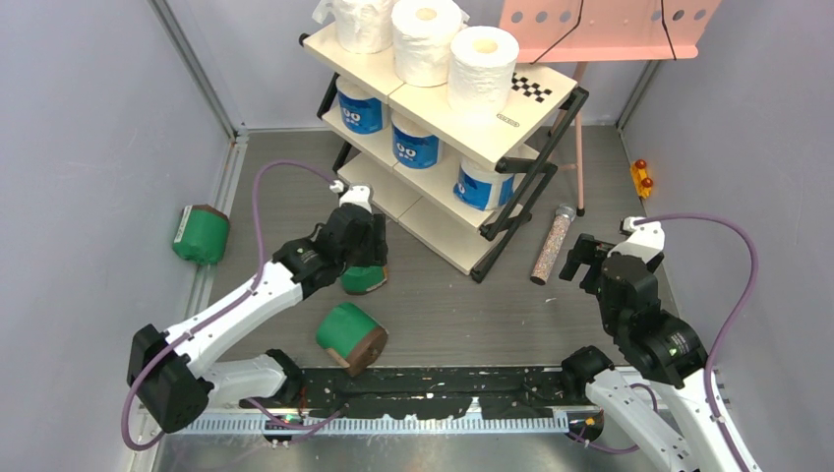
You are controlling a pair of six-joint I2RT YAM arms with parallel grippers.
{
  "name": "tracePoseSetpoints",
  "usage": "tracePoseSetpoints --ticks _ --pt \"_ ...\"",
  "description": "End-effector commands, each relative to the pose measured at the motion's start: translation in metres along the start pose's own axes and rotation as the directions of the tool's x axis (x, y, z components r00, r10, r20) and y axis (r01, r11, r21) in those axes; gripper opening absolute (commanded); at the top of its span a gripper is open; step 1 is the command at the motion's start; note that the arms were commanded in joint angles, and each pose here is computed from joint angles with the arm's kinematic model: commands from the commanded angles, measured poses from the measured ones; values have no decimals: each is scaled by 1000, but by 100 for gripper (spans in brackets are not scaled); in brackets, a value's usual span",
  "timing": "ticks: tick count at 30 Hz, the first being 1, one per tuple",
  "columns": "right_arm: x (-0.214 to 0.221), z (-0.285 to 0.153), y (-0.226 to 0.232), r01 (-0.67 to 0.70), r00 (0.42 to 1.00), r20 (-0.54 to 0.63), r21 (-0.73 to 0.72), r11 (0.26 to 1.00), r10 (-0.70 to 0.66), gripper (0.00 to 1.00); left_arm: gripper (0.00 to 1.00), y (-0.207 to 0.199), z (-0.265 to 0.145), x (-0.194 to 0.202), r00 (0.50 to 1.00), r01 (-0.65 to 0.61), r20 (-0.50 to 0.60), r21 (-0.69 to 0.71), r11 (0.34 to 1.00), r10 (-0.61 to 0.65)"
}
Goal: Place and organize the paper towels onto the shelf
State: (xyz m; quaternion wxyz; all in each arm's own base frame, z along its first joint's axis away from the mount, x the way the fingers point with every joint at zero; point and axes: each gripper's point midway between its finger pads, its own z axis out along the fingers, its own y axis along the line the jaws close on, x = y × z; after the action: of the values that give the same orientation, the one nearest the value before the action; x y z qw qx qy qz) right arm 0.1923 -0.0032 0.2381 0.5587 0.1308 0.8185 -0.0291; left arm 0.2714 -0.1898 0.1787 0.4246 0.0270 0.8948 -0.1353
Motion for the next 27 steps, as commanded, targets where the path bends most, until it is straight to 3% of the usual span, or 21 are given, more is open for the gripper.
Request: tracePoseSetpoints --ticks 1,6,11,17,27 --pt "-12 -2 0 -30 999 42 2 1000 30 95 62 26 -18 -10 1000 -2 31 -147 989 7" --pt "-10 -1 0 -24 999 34 6 1000 24 95 71 51 -46 -14 981 189 100 -259 947 -168" --pt "-10 0 1 -20 999 30 6 1000 19 95 76 56 -41 9 960 274 29 -291 916 -278" --pt "-10 0 0 -20 999 32 11 1000 20 95 94 43 -29 34 955 242 -99 -276 930 -278" --pt "-10 1 -1 -18 999 30 21 1000 18 95 96 57 -14 58 958 8 -260 -386 922 -117"
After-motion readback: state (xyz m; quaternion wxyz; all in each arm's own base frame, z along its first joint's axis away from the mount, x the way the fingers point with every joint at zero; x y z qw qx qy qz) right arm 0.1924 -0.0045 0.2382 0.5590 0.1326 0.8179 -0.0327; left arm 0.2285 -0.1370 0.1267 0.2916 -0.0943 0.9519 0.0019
